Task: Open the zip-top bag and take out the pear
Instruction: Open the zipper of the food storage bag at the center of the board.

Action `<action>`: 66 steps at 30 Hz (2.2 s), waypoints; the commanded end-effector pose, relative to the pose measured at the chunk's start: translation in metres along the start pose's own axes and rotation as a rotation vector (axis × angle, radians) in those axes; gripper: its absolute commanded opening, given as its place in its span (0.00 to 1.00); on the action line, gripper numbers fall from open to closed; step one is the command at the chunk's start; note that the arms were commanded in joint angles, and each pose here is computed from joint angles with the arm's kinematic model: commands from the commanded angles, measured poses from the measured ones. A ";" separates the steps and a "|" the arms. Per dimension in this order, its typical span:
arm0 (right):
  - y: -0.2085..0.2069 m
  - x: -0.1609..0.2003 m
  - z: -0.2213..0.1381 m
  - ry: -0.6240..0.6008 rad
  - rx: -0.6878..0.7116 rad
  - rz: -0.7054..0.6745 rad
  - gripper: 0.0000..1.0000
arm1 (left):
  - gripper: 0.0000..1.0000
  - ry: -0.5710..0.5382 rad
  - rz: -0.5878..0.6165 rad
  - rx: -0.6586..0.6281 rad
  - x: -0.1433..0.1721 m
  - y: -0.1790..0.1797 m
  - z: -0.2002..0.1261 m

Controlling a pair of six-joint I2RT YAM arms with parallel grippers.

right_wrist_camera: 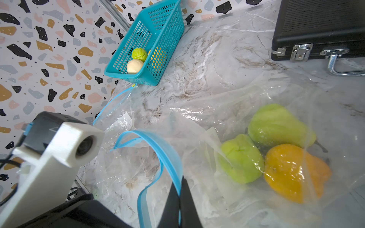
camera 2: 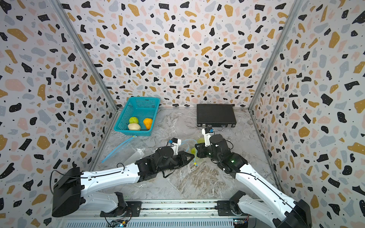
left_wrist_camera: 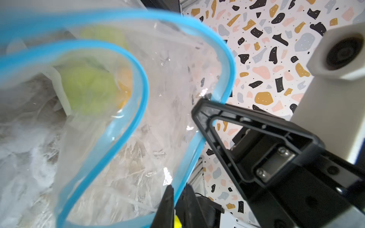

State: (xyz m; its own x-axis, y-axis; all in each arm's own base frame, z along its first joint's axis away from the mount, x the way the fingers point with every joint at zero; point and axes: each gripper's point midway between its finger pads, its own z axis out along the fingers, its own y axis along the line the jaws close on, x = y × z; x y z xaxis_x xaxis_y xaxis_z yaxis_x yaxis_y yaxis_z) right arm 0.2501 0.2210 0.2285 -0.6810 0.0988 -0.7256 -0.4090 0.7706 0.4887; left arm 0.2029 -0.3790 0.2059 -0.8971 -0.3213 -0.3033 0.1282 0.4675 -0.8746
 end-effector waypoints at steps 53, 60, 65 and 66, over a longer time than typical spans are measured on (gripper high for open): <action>0.062 0.030 0.006 0.147 -0.134 0.059 0.03 | 0.22 -0.154 0.034 -0.029 -0.048 0.018 -0.062; 0.060 0.029 0.006 0.138 -0.126 0.058 0.00 | 0.20 -0.127 0.021 0.054 -0.039 -0.008 -0.064; 0.058 0.028 0.005 0.134 -0.111 0.058 0.00 | 0.18 -0.072 -0.011 0.089 -0.028 -0.011 -0.040; 0.056 0.028 0.004 0.130 -0.100 0.055 0.00 | 0.17 -0.065 -0.020 0.082 -0.026 -0.008 -0.036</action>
State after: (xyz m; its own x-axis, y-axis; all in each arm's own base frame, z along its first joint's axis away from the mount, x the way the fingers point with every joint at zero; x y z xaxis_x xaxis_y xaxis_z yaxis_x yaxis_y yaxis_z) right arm 0.2094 0.2739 0.2169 -0.8003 0.0382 -0.5983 -0.4079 0.6968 0.5901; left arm 0.2099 -0.3288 0.2157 -0.8626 -0.3836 -0.3298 0.1254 0.4696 -0.8740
